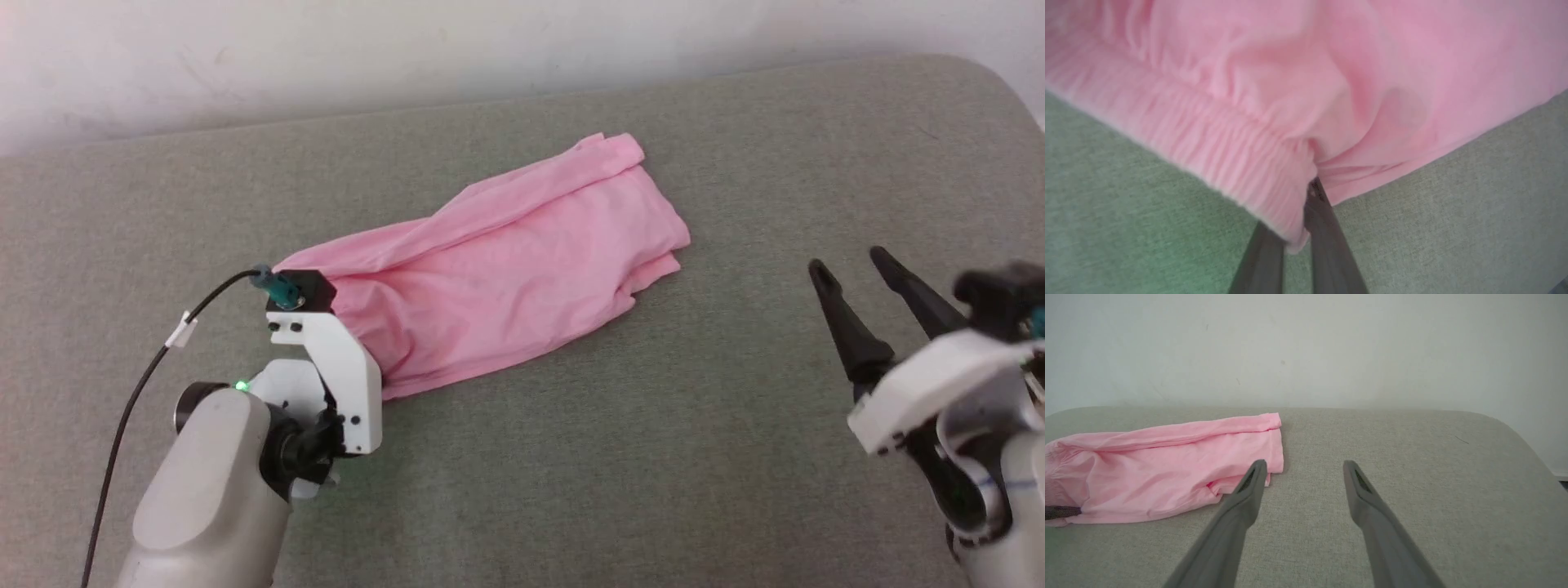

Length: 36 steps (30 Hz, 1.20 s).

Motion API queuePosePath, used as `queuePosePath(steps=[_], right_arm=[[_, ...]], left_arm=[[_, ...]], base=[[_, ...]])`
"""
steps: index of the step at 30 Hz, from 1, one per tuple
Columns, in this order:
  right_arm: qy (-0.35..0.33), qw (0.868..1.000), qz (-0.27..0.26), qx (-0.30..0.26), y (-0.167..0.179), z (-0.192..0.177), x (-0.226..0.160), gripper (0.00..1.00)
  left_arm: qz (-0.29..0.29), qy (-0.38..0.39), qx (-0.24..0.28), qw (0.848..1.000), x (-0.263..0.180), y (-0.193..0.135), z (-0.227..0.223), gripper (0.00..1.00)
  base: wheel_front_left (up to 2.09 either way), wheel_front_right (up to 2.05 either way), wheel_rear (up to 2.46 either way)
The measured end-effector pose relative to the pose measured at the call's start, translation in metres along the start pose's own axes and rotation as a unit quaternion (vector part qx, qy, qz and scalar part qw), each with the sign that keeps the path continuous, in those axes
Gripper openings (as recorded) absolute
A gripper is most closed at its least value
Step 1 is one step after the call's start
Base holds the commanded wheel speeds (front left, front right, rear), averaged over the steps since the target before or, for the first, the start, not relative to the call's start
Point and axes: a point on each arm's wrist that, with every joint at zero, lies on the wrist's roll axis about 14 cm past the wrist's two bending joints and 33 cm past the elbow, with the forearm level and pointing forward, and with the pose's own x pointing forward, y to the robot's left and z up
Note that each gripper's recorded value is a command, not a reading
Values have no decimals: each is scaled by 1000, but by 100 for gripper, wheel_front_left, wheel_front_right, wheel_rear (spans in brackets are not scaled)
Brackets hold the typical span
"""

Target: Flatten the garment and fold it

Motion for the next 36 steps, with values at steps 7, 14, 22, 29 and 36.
queuePosePath(steps=[7, 14, 22, 29, 36], right_arm=[[123, 991, 41, 20, 11, -35, 52, 100], [218, 973, 72, 36, 34, -66, 98, 100], [315, 944, 86, 50, 55, -115, 124, 100], [405, 907, 101, 49, 64, -130, 121, 36], [378, 917, 115, 48, 67, -118, 111, 0]], left_arm=[[-8, -49, -4, 999, -6, -1, 11, 0], [-11, -97, 4, 995, -14, -6, 22, 0], [-11, -125, 3, 992, -15, 0, 31, 0], [-7, -133, 3, 991, -18, 2, 33, 0], [-2, -144, 13, 989, -30, 3, 35, 0]], base=[[0, 0, 0], [0, 0, 0], [0, 0, 0], [0, 0, 0], [0, 0, 0]])
